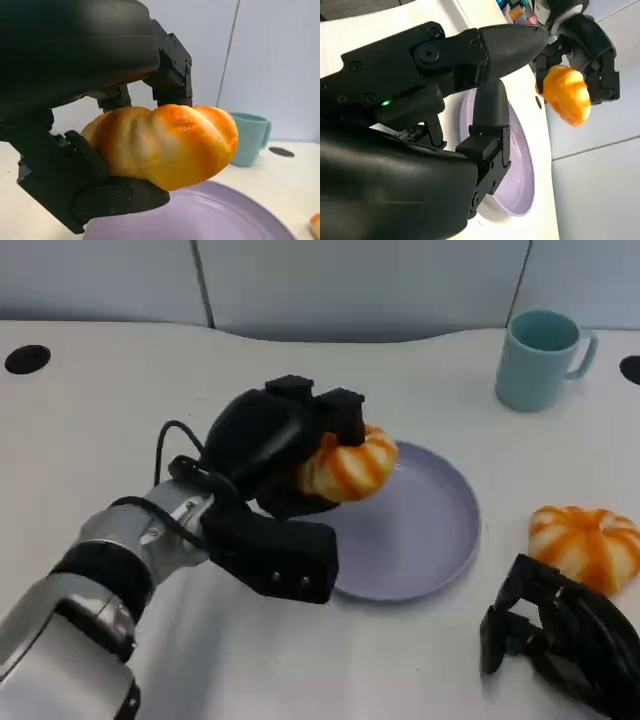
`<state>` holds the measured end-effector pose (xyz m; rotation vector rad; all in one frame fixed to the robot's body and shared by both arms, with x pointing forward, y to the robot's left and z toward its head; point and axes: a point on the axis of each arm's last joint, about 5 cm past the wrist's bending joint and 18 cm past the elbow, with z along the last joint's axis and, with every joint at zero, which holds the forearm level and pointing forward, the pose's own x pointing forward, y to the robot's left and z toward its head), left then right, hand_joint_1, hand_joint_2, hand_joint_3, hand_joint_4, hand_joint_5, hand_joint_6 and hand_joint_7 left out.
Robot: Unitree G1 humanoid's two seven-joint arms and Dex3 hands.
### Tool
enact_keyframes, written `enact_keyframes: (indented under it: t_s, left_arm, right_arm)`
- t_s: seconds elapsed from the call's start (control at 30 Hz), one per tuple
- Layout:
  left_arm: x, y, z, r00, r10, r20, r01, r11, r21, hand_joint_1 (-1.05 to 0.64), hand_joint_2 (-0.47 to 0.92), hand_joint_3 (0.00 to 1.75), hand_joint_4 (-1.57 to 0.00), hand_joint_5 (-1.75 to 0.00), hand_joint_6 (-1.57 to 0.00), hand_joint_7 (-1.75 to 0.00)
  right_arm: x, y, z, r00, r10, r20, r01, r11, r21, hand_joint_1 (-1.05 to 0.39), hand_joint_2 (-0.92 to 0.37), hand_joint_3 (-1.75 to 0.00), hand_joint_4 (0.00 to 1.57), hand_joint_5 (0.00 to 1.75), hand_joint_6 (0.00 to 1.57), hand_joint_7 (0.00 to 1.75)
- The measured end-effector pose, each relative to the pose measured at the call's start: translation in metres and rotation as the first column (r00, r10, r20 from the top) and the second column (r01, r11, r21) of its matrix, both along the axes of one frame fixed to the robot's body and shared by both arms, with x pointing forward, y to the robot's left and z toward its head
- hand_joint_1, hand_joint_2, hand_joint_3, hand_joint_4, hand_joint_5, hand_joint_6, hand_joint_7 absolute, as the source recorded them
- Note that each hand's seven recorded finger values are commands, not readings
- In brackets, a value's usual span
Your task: Grasp the bread from the table and place it into the plate.
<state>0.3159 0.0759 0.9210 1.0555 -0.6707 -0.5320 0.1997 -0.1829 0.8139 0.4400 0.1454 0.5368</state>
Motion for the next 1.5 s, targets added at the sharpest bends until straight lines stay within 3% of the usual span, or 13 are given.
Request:
enact_keyframes:
  t_s: [0.13, 0.43, 0.47, 0.57, 0.6, 0.67, 0.73, 0.83, 0.87, 0.9, 1.07, 1.33, 1.5]
  left_arm:
    - [0.0, -0.01, 0.002, 0.998, -0.03, -0.056, 0.033, 0.998, 0.045, -0.27, 0.64, 1.04, -0.93, -1.75, -0.75, -1.75]
    - [-0.001, -0.019, -0.002, 0.996, -0.001, -0.088, 0.009, 0.996, 0.089, -0.24, 0.62, 1.05, -0.9, -1.75, -0.71, -1.75]
    - [-0.002, -0.02, -0.002, 0.996, -0.001, -0.089, 0.009, 0.996, 0.092, -0.23, 0.61, 1.03, -0.87, -1.7, -0.69, -1.66]
    - [-0.002, -0.021, -0.002, 0.994, -0.007, -0.105, 0.017, 0.995, 0.097, -0.27, 0.78, 0.54, -0.75, -1.28, -0.76, -0.87]
    - [-0.002, -0.022, -0.002, 0.992, -0.01, -0.122, 0.023, 0.994, 0.104, -0.27, 0.81, 0.47, -0.74, -1.24, -0.77, -0.79]
    - [-0.002, -0.022, -0.002, 0.988, -0.014, -0.155, 0.033, 0.992, 0.122, -0.39, 0.89, 0.25, -0.46, -0.94, -0.51, -0.44]
    - [-0.001, -0.022, -0.002, 0.978, -0.005, -0.21, 0.039, 0.987, 0.156, -0.42, 0.91, 0.18, -0.38, -0.82, -0.44, -0.32]
    - [0.0, -0.021, -0.002, 0.966, 0.007, -0.26, 0.043, 0.982, 0.186, -0.43, 0.92, 0.16, -0.36, -0.78, -0.42, -0.28]
    - [0.0, -0.02, -0.002, 0.964, 0.008, -0.264, 0.043, 0.981, 0.188, -0.62, 0.92, 0.22, -0.15, -0.54, -0.24, -0.19]
    - [0.0, -0.021, -0.002, 0.962, 0.009, -0.272, 0.046, 0.98, 0.196, -0.7, 0.92, 0.25, -0.08, -0.42, -0.18, -0.15]
    - [0.002, -0.02, -0.001, 0.947, 0.027, -0.32, 0.061, 0.964, 0.26, -0.93, 0.92, 0.37, 0.0, -0.04, -0.04, -0.09]
    - [0.003, -0.019, 0.002, 0.951, 0.027, -0.307, 0.056, 0.964, 0.259, -1.01, 0.92, 0.42, 0.0, 0.0, -0.02, -0.06]
    - [0.001, -0.01, 0.005, 0.946, -0.048, -0.32, 0.055, 0.998, 0.011, -0.9, 0.92, 0.28, -0.16, -0.11, -0.2, -0.15]
  right_arm:
    - [-0.002, 0.0, -0.0001, 1.0, 0.0, 0.001, 0.0, 1.0, -0.001, -0.51, -0.92, -0.25, 0.66, 1.75, 0.57, 1.52]
    - [-0.004, 0.0, 0.0004, 1.0, -0.006, -0.001, 0.006, 1.0, -0.001, -0.52, -0.92, -0.23, 0.66, 1.75, 0.58, 1.51]
    - [-0.004, 0.001, 0.0005, 1.0, -0.007, -0.003, 0.007, 1.0, -0.001, -0.52, -0.92, -0.23, 0.66, 1.75, 0.58, 1.51]
    - [-0.005, 0.001, 0.0007, 1.0, -0.01, -0.003, 0.01, 1.0, -0.001, -0.51, -0.92, -0.25, 0.65, 1.75, 0.57, 1.52]
    - [-0.006, 0.001, 0.0007, 1.0, -0.01, -0.003, 0.01, 1.0, 0.0, -0.51, -0.92, -0.25, 0.65, 1.75, 0.57, 1.52]
    - [-0.006, 0.001, 0.0006, 1.0, -0.009, -0.004, 0.009, 1.0, 0.001, -0.53, -0.92, -0.24, 0.66, 1.75, 0.56, 1.52]
    - [-0.006, 0.001, 0.0005, 1.0, -0.009, -0.004, 0.009, 1.0, 0.002, -0.53, -0.92, -0.24, 0.66, 1.75, 0.56, 1.51]
    - [-0.006, 0.001, 0.0005, 1.0, -0.007, -0.003, 0.007, 1.0, 0.003, -0.53, -0.92, -0.24, 0.66, 1.75, 0.56, 1.51]
    - [-0.006, 0.001, 0.0005, 1.0, -0.007, -0.003, 0.007, 1.0, 0.003, -0.53, -0.92, -0.23, 0.65, 1.75, 0.57, 1.51]
    - [-0.006, 0.001, 0.0005, 1.0, -0.007, -0.003, 0.007, 1.0, 0.003, -0.53, -0.92, -0.23, 0.65, 1.75, 0.57, 1.51]
    - [-0.006, 0.001, 0.0003, 1.0, -0.007, -0.003, 0.007, 1.0, 0.004, -0.53, -0.92, -0.24, 0.65, 1.75, 0.57, 1.52]
    - [-0.007, 0.001, -0.0003, 1.0, -0.004, 0.005, 0.004, 1.0, 0.002, -0.53, -0.92, -0.23, 0.65, 1.75, 0.58, 1.52]
    - [-0.006, 0.002, 0.0004, 1.0, -0.006, 0.003, 0.006, 1.0, -0.004, -0.51, -0.92, -0.25, 0.66, 1.75, 0.58, 1.51]
